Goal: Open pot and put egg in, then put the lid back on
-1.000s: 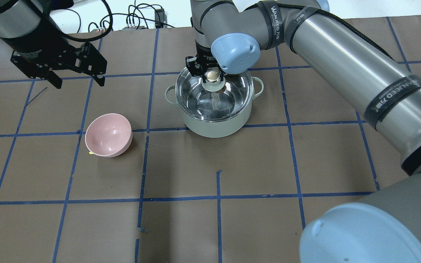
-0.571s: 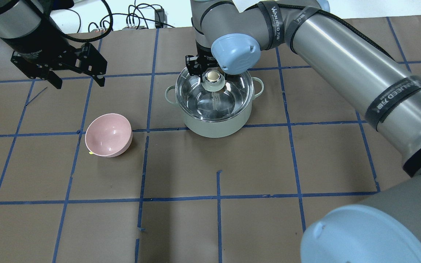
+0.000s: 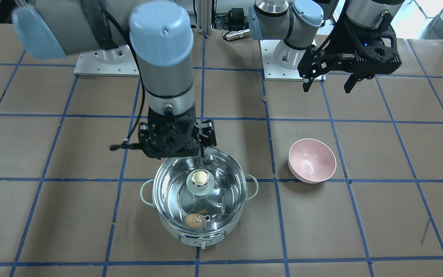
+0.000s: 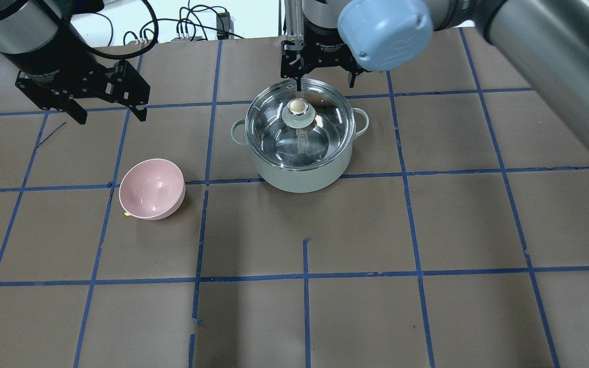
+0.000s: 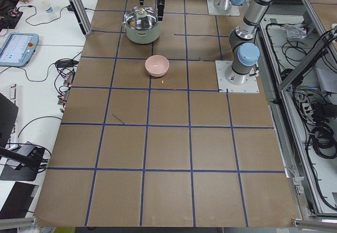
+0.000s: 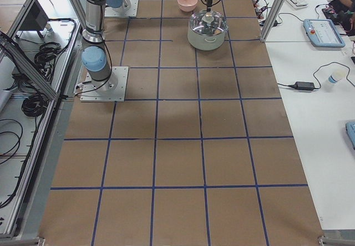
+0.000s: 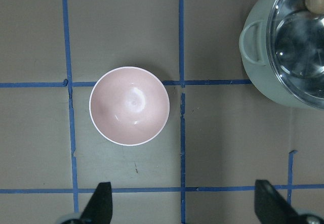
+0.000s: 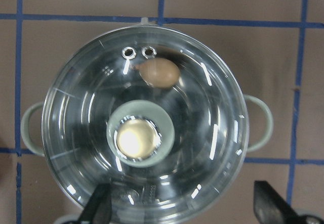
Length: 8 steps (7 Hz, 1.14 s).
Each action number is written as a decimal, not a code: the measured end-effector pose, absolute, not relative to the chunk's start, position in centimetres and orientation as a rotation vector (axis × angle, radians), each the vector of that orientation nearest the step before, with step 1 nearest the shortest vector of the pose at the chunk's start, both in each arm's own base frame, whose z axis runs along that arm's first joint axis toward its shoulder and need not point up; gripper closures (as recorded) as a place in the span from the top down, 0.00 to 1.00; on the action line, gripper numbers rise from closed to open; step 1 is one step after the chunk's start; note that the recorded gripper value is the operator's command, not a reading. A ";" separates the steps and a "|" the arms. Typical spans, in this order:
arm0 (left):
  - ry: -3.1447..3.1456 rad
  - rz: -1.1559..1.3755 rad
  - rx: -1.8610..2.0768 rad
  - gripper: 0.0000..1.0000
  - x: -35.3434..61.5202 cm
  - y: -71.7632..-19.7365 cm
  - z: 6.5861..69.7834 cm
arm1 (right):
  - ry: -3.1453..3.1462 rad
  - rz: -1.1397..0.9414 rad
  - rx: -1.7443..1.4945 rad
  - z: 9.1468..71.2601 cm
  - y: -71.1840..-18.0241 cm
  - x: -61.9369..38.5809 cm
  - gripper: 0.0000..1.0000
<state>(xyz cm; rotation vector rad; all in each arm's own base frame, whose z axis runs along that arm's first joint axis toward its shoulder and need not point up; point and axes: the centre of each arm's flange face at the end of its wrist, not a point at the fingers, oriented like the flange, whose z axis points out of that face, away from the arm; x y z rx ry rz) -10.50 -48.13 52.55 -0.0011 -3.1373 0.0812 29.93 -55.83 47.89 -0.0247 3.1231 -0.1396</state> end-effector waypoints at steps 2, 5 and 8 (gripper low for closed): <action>-3.140 0.080 -0.004 1.00 -10.6 -48.1 52.5 | 3.146 -0.057 0.054 52.0 -51.2 23.4 1.00; -3.138 0.072 -0.004 1.00 -10.7 -48.1 52.3 | 3.144 -0.052 0.131 52.3 -47.9 18.2 1.00; -3.137 0.069 -0.005 1.00 -10.7 -48.2 52.2 | 3.142 -0.055 0.134 52.2 -47.5 18.0 1.00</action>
